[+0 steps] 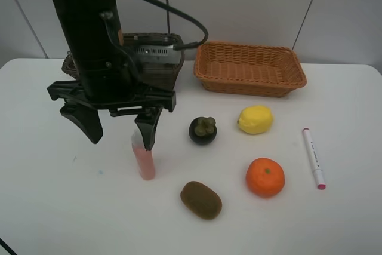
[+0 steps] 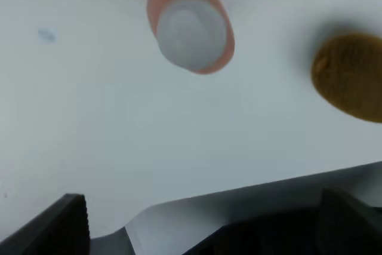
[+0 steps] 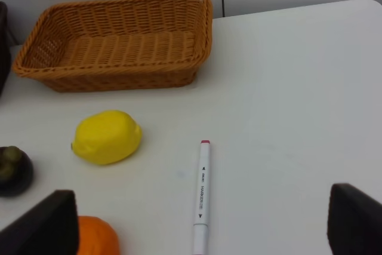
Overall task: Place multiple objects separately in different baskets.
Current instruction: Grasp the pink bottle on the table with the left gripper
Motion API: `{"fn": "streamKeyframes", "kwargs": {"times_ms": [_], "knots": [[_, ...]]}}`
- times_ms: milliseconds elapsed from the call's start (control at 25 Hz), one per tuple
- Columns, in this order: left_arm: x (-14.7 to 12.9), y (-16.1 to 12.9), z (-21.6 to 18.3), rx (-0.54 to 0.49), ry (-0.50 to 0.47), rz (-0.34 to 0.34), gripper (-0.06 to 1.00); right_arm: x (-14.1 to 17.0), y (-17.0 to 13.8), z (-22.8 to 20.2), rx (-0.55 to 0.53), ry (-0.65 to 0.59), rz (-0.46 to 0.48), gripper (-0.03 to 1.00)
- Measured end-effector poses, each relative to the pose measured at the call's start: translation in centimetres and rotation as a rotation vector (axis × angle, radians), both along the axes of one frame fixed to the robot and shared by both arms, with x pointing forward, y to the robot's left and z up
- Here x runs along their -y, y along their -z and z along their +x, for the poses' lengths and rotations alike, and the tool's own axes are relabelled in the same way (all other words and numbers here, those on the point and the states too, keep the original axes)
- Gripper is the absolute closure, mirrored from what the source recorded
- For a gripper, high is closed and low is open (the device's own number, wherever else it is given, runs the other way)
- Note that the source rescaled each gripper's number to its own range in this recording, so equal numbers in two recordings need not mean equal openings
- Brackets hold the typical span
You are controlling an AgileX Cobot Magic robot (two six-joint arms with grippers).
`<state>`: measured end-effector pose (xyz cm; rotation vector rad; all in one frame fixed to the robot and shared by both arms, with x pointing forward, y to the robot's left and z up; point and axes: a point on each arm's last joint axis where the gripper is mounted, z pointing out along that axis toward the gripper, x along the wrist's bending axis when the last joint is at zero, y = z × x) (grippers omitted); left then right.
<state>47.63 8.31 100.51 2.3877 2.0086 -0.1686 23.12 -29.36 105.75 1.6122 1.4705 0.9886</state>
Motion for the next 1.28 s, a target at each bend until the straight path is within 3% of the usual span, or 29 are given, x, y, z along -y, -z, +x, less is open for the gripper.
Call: {"fn": "streamKeyframes", "kwargs": {"times_ms": [400, 720, 1080, 1160, 1200, 1280], "knots": [[1.5, 5.0, 1.9, -0.002, -0.02, 0.029, -0.06, 0.0, 0.0, 0.0, 0.001, 0.0, 0.0, -0.02], [1.9, 9.3, 2.7, -0.04, -0.01, 0.092, -0.06, 0.0, 0.0, 0.0, 0.001, 0.0, 0.0, -0.02], [2.1, 10.9, 3.0, -0.041, 0.001, 0.098, -0.04, 0.0, 0.0, 0.0, 0.001, 0.0, 0.0, -0.02], [2.1, 10.9, 3.0, -0.042, 0.006, 0.098, 0.07, 0.0, 0.0, 0.0, 0.001, 0.0, 0.0, -0.02], [2.1, 10.9, 3.0, -0.042, 0.009, 0.098, 0.19, 0.0, 0.0, 0.0, 0.001, 0.0, 0.0, -0.02], [2.1, 10.9, 3.0, -0.044, 0.014, 0.1, 0.55, 0.0, 0.0, 0.0, 0.001, 0.0, 0.0, -0.02]]}}
